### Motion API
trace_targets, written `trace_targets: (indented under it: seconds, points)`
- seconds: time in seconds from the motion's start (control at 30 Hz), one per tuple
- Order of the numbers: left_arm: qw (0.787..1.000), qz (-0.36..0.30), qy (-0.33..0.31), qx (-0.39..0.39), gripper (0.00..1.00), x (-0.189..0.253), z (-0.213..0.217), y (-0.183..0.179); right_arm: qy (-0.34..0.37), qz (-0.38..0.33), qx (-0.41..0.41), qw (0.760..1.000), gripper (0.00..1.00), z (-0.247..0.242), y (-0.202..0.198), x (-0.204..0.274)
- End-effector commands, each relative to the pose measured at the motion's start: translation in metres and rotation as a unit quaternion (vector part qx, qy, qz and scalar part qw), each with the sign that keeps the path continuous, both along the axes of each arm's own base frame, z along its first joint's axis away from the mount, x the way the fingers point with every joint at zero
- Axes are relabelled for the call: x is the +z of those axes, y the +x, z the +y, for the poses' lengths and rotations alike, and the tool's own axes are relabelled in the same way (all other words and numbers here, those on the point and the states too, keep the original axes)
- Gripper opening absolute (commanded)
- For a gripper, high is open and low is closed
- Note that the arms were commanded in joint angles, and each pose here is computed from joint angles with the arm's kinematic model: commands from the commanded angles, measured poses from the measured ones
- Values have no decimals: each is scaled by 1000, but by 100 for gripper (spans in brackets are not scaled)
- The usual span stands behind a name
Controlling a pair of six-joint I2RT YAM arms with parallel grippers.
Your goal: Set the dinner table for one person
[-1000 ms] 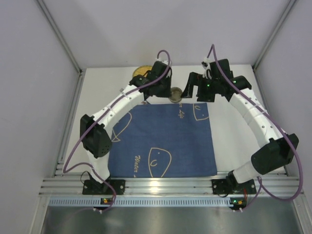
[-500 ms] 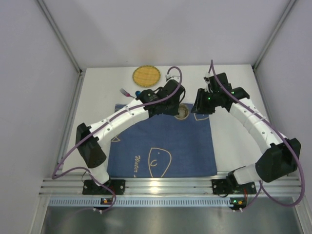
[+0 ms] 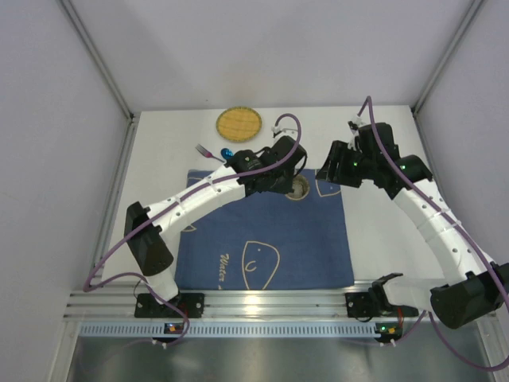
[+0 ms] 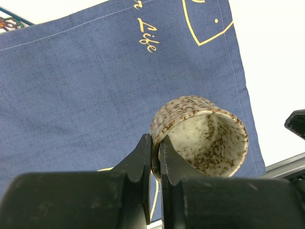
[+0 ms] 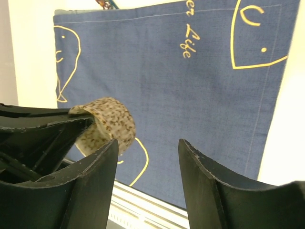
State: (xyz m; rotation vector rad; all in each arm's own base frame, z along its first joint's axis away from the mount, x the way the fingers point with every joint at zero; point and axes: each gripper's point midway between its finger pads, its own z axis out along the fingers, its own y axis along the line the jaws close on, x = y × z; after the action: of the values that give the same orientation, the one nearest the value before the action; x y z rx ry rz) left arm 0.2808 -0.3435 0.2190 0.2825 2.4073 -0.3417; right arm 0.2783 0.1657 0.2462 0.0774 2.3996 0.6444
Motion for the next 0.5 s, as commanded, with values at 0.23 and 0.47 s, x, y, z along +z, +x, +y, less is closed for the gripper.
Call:
trace_targets:
  seconds: [0.23, 0.47]
  points:
    - [1000, -7, -5, -6, 0, 2, -22, 1, 48, -6, 18, 999, 54, 20, -12, 6]
    - [1000, -12, -16, -15, 0, 10, -35, -2, 39, 11, 23, 999, 52, 22, -17, -11]
